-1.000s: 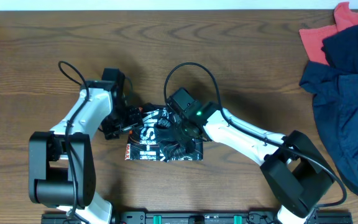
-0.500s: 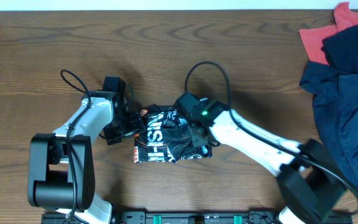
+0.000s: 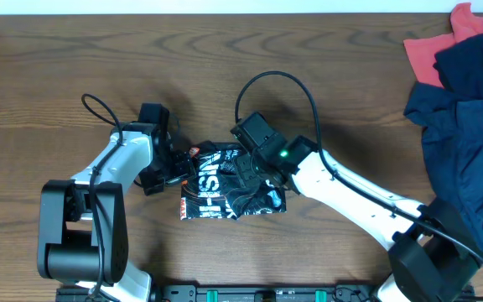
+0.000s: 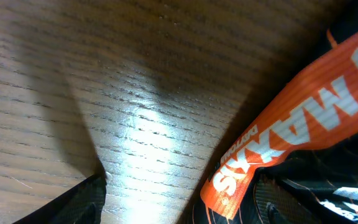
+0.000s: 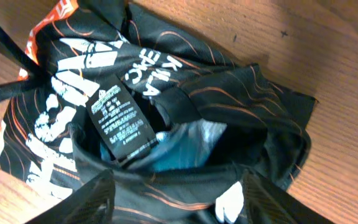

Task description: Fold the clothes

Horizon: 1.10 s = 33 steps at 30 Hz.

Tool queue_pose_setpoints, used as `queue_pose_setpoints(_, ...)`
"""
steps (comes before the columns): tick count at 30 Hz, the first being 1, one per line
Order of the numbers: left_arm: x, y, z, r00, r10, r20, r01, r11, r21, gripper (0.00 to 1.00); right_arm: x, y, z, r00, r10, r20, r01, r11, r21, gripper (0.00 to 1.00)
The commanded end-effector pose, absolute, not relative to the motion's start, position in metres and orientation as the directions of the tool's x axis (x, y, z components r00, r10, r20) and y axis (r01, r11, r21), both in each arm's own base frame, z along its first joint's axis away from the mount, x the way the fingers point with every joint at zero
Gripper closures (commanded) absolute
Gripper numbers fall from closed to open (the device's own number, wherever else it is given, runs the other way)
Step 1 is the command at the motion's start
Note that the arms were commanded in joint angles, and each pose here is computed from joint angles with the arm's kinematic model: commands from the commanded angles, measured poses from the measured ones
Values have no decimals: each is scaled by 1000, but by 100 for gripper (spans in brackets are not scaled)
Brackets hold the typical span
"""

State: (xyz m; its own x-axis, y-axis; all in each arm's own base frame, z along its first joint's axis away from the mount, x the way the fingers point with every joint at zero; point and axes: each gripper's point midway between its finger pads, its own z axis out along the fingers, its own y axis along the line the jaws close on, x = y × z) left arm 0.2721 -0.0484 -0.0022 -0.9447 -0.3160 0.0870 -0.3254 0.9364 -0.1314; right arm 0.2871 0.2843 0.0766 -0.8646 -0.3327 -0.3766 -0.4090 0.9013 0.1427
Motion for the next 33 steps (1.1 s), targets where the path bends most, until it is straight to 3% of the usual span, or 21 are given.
queue_pose_setpoints(1, 261, -46, -16, -944, -306, 121, -319, 942, -108, 21, 286, 290, 55, -865, -365, -345, -430, 893, 131, 39)
queue_pose_setpoints(5, 260, -46, -16, -944, -306, 125, -320, 942, -107, 21, 283, 292, 35, -881, -367, -300, -419, 898, 133, 51)
queue_pose_setpoints(7, 259, -46, -16, -943, -306, 129, -320, 942, -105, 22, 280, 289, 30, -885, -372, -280, -418, 900, 125, 73)
queue_pose_setpoints(8, 258, -45, -16, -943, -306, 129, -320, 942, -105, 22, 279, 286, 29, -887, -374, -270, -416, 902, 118, 92)
queue_pose_setpoints(9, 258, -46, -16, -943, -306, 129, -320, 942, -105, 21, 278, 282, 28, -892, -369, -260, -407, 907, 106, 99)
queue_pose_setpoints(18, 259, -45, -16, -943, -306, 129, -320, 942, -105, 21, 281, 228, 59, -931, -265, -252, -268, 963, -23, 99)
queue_pose_setpoints(25, 258, -45, -16, -943, -306, 129, -320, 942, -105, 21, 264, 179, 56, -961, -253, -114, -237, 961, -140, 99)
queue_pose_setpoints(29, 258, -45, -16, -943, -306, 129, -320, 942, -104, 21, 263, 170, 55, -967, -238, -94, -223, 964, -147, 99)
queue_pose_setpoints(31, 258, -45, -16, -943, -306, 132, -320, 942, -103, 21, 264, 181, 55, -964, -246, -101, -237, 967, -90, 93)
queue_pose_setpoints(33, 258, -45, -16, -943, -306, 132, -320, 942, -103, 22, 262, 206, 60, -945, -308, -113, -313, 949, 33, 79)
